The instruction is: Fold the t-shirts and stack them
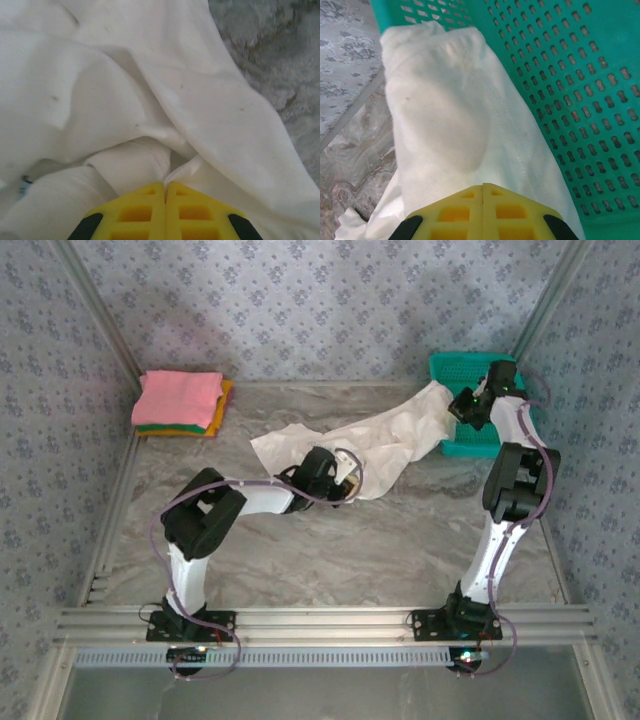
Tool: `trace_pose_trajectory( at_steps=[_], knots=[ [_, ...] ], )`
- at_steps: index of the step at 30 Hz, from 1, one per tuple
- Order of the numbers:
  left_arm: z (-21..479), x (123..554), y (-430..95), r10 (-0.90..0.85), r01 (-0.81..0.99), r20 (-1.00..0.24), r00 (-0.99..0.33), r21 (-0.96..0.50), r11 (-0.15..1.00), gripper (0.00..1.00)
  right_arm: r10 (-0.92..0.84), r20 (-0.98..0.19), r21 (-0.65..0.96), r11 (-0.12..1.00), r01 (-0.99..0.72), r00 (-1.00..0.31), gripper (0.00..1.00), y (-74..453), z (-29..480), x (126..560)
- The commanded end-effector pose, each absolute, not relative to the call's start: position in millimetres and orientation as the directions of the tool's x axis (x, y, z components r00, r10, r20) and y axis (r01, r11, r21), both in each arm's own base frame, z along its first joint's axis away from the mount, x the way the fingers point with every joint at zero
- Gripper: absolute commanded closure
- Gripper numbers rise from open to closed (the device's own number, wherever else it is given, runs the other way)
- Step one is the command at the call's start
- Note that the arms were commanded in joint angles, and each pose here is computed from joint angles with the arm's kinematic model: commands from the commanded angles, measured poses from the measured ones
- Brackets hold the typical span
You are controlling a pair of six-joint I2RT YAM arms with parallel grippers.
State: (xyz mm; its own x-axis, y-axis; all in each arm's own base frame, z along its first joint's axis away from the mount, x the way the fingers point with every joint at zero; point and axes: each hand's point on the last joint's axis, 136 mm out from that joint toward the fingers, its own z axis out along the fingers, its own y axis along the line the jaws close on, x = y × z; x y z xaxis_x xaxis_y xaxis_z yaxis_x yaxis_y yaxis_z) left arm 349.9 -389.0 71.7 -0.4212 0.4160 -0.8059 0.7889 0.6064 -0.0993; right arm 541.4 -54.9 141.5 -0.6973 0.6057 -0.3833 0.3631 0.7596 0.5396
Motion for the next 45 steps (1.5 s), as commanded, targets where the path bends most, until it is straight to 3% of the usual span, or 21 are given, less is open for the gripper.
trace_pose_trajectory(
  at_steps=[1, 2, 7, 12, 19, 30, 34, 38, 42, 45],
  knots=[
    [130, 361, -376, 0.348, 0.77, -0.87, -0.348, -0.053, 0.636, 1.0, 0.607, -0.467, 0.548, 0.769, 0.329, -0.643, 1.0, -60, 200, 539],
    [141, 362, -370, 0.332, 0.759, -0.88, -0.339, -0.047, 0.65, 1.0, 0.603, -0.475, 0.549, 0.772, 0.32, -0.641, 1.0, -59, 206, 537],
    [188, 365, -341, 0.261, 0.722, -0.918, -0.3, -0.04, 0.691, 1.0, 0.611, -0.47, 0.542, 0.769, 0.338, -0.637, 0.61, -49, 212, 518],
    [205, 370, -317, 0.232, 0.687, -0.929, -0.289, -0.032, 0.726, 1.0, 0.593, -0.387, 0.527, 0.771, 0.358, -0.706, 0.57, -46, 175, 505],
    [250, 380, -280, 0.113, 0.616, -0.96, -0.257, -0.072, 0.784, 1.0, 0.589, -0.361, 0.49, 0.78, 0.39, -0.723, 0.51, -48, 157, 498],
    [266, 383, -223, 0.099, 0.512, -0.97, -0.221, -0.028, 0.859, 1.0, 0.581, -0.257, 0.512, 0.759, 0.401, -0.772, 0.41, -43, 105, 525],
    [257, 382, -222, 0.098, 0.508, -0.966, -0.238, -0.038, 0.861, 1.0, 0.59, -0.258, 0.555, 0.738, 0.383, -0.765, 0.52, -35, 105, 535],
    [249, 384, -223, 0.099, 0.507, -0.962, -0.256, -0.047, 0.861, 1.0, 0.604, -0.28, 0.571, 0.73, 0.376, -0.747, 0.8, -35, 116, 541],
    [244, 388, -225, 0.101, 0.505, -0.959, -0.266, -0.049, 0.862, 1.0, 0.612, -0.3, 0.581, 0.726, 0.368, -0.732, 0.97, -39, 130, 545],
    [247, 390, -225, 0.095, 0.498, -0.961, -0.258, -0.048, 0.866, 1.0, 0.621, -0.326, 0.597, 0.72, 0.354, -0.713, 1.0, -42, 150, 547]
  ],
)
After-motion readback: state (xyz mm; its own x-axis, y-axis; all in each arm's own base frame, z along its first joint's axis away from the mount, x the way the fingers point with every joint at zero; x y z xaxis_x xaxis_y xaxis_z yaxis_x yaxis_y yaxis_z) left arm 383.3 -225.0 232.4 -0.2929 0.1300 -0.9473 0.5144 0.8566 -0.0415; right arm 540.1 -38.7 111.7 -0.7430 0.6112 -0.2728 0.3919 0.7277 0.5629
